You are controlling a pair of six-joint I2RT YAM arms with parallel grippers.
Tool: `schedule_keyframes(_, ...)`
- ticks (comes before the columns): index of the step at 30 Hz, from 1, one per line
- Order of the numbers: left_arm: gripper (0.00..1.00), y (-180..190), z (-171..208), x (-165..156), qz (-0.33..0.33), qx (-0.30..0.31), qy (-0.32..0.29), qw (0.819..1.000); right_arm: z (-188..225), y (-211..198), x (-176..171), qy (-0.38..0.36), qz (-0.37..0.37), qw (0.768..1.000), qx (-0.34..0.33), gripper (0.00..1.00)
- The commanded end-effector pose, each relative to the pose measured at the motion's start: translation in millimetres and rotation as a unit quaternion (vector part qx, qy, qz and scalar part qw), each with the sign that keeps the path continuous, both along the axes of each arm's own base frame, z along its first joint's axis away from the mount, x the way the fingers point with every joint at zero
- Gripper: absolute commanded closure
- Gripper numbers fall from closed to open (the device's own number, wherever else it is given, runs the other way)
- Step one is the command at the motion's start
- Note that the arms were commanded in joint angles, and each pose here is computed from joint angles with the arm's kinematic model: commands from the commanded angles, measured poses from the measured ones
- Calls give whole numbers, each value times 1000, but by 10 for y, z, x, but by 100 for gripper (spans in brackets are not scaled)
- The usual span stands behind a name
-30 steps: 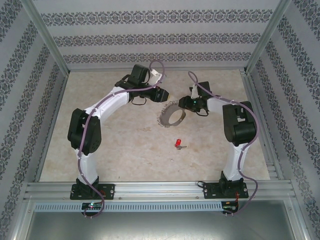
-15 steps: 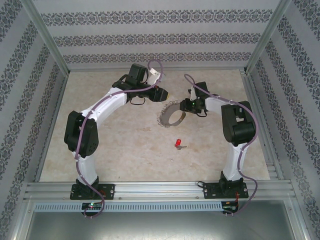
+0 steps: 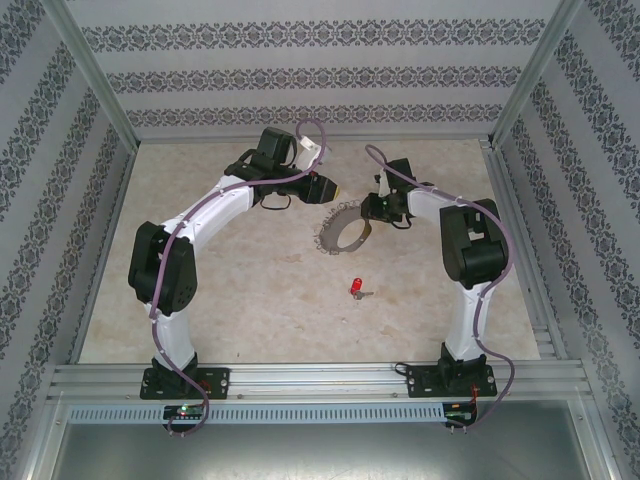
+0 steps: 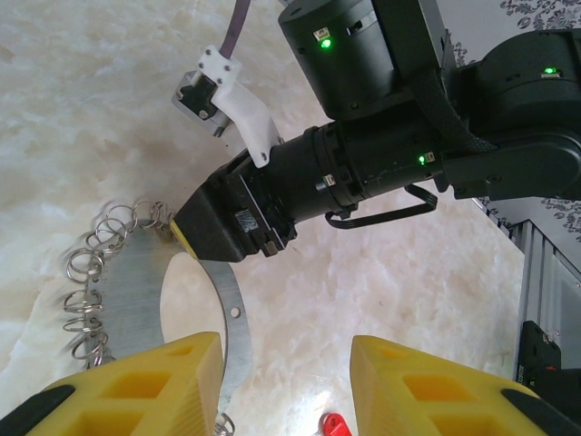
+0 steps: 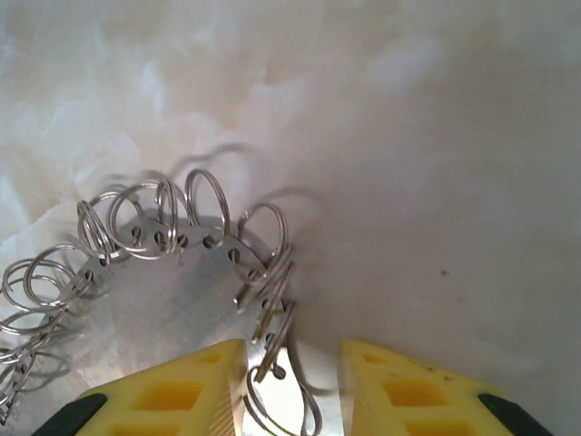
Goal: Put the keys on the keyring
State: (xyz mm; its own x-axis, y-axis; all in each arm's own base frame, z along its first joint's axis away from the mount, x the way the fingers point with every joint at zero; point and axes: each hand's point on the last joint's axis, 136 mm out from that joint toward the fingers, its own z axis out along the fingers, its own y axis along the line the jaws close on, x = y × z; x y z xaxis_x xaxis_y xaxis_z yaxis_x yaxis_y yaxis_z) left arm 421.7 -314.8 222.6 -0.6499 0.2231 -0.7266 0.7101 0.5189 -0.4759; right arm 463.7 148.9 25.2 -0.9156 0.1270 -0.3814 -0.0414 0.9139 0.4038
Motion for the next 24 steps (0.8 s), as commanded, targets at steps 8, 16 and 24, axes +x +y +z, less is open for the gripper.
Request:
schedule_keyframes(8, 58, 13, 225, -3, -4, -28, -23, 999, -64, 57, -49, 10, 19, 1000, -17, 76)
schedule_keyframes(16, 58, 7, 293, -4, -5, -36, -26, 999, -85, 30, -122, 17, 16, 999, -23, 79)
schedule_keyframes(24, 58, 10, 349, -17, -5, -43, -29, 999, -79, -29, -186, 16, 9, 999, -36, 75)
